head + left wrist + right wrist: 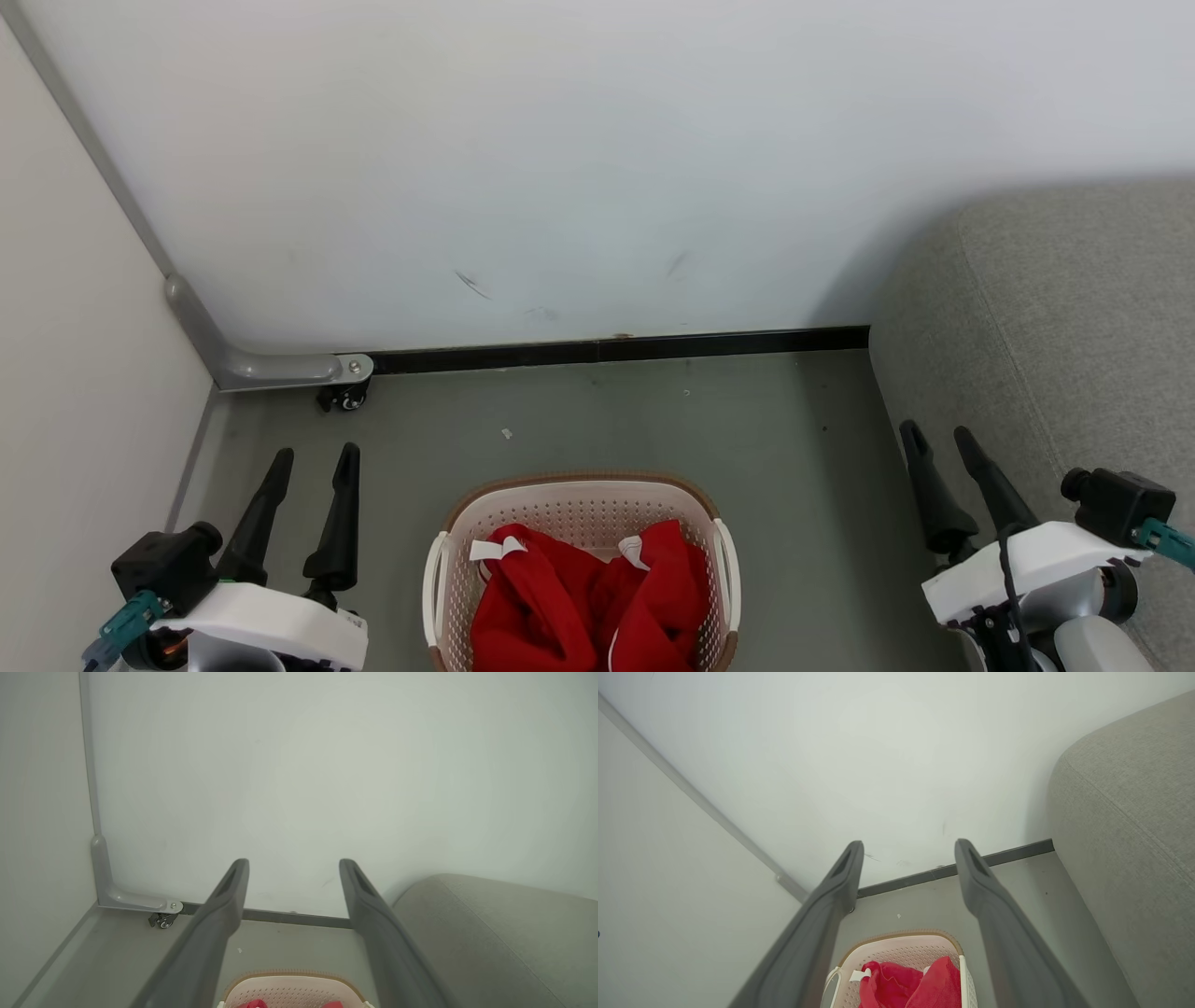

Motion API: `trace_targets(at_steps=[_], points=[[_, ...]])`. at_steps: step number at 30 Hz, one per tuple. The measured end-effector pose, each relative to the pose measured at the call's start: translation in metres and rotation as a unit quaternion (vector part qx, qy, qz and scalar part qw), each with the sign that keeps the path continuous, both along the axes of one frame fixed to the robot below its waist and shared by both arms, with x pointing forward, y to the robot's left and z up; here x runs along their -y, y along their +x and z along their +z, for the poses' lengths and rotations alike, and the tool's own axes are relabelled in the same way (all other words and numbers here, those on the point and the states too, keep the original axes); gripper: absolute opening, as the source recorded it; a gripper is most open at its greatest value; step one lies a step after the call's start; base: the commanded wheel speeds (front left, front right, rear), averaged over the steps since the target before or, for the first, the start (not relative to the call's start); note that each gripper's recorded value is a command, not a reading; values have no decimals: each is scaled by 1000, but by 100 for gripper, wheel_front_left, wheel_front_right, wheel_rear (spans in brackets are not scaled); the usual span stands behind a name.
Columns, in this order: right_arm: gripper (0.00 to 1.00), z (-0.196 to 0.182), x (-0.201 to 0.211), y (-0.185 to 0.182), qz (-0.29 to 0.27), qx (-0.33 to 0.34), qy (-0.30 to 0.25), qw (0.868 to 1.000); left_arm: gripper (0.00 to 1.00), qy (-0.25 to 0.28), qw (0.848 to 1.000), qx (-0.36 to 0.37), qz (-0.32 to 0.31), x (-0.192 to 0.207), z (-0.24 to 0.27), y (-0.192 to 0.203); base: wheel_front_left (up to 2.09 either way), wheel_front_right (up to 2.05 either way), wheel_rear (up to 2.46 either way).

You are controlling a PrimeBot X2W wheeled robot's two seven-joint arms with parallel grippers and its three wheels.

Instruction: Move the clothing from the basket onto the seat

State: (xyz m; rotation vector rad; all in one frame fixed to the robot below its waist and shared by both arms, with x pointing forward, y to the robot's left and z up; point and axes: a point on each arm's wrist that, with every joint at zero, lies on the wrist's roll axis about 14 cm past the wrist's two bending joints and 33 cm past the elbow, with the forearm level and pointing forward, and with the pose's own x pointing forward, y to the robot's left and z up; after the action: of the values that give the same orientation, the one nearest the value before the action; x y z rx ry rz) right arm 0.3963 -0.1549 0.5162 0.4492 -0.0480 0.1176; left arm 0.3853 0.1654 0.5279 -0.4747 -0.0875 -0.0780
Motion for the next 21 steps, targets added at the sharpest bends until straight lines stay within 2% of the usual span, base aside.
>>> trace_targets(at_steps=[21], points=[[100,15,-16,-2,26,51,-120,991,100,114,992,60,-5,8,24,0,0,0,0]])
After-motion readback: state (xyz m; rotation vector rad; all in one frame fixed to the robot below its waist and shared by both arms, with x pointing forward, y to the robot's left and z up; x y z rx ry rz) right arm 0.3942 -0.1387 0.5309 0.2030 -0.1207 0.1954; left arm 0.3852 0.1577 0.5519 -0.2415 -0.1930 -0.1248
